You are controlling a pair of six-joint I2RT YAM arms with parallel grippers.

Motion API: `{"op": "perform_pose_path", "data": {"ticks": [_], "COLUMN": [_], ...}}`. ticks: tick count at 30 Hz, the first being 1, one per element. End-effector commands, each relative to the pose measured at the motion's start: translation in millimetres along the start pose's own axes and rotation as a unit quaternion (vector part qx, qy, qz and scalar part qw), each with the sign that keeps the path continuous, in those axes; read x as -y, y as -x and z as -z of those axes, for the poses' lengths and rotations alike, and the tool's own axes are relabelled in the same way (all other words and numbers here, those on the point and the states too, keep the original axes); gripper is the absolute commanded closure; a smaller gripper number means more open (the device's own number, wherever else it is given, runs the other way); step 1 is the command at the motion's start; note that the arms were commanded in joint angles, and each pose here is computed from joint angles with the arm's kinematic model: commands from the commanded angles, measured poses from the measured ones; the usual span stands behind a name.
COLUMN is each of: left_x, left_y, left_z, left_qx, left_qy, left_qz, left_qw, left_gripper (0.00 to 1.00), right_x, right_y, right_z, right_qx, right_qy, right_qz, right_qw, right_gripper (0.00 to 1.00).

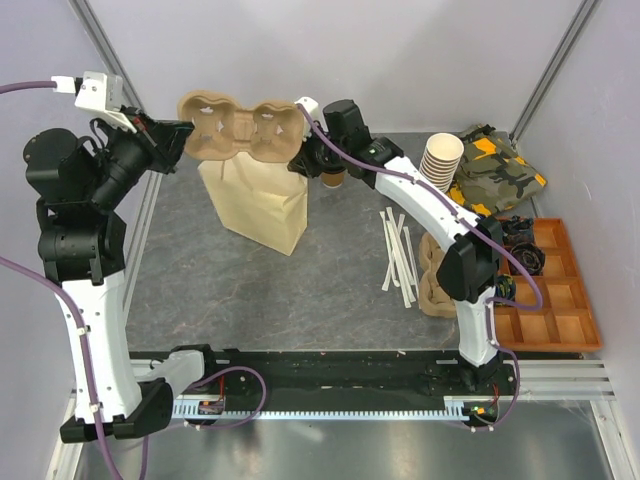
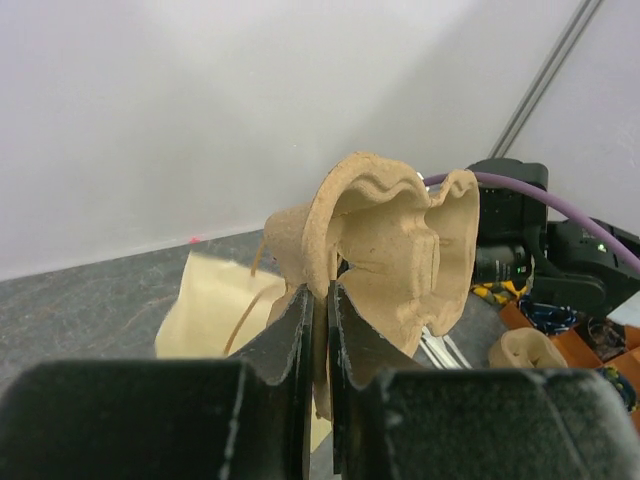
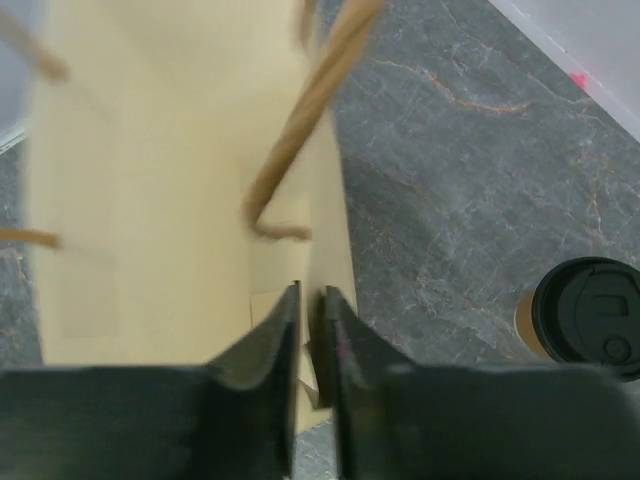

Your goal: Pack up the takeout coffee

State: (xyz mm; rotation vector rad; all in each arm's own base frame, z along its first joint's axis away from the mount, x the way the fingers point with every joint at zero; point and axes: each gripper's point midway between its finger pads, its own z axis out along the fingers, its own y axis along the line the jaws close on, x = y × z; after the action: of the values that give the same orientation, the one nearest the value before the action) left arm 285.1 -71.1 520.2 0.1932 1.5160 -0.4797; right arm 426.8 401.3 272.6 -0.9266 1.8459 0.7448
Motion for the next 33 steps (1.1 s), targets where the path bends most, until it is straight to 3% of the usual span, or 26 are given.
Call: {"op": "perform_pose_path", "data": {"ticks": [1, 3, 8, 14, 18, 21, 30, 31, 33], "left_x": [-1, -5, -12, -18, -23, -26, -33, -34, -36], "left_y": [27, 30, 35, 26, 12, 3, -10, -11, -13], "left_z": [1, 2, 0, -11, -19, -23, -28, -27, -26], "left_qx": [0.041, 0.047, 0.059, 0.052, 0.039, 0.029, 0.016, 0.015, 0.012], "left_qy": [0.011, 0.022, 0.037, 0.034, 0.033, 0.033, 0.038, 0.040, 0.043], "left_qz": [0.012, 0.012, 0.011, 0.032, 0.052, 0.062, 0.067, 0.066, 0.060], "left_qw": [0.999, 0.999, 0.998, 0.998, 0.997, 0.997, 0.997, 0.997, 0.997], "left_gripper": [0.98, 0.98, 0.98, 0.98, 0.98, 0.98, 0.98, 0.98, 0.98], "right_x": [-11, -17, -30, -50, -45, -43, -36, -37, -42], "right_y": [31, 38, 58, 26, -35, -56, -59, -59, -60], "right_z": [23, 34, 85, 128, 137, 152, 169, 170, 169], "right_qx": [0.037, 0.041, 0.071, 0.064, 0.026, 0.026, 0.046, 0.047, 0.044], "right_qy": [0.001, 0.003, -0.015, -0.038, -0.108, -0.151, -0.210, -0.210, -0.202], "right_qz": [0.004, -0.002, -0.030, -0.106, -0.173, -0.206, -0.216, -0.220, -0.228], "right_qw": [0.999, 0.999, 0.997, 0.991, 0.979, 0.966, 0.952, 0.952, 0.951], "right_gripper": [0.92, 1.00, 1.00, 1.00, 1.00, 1.00, 1.00, 0.97, 0.77]}}
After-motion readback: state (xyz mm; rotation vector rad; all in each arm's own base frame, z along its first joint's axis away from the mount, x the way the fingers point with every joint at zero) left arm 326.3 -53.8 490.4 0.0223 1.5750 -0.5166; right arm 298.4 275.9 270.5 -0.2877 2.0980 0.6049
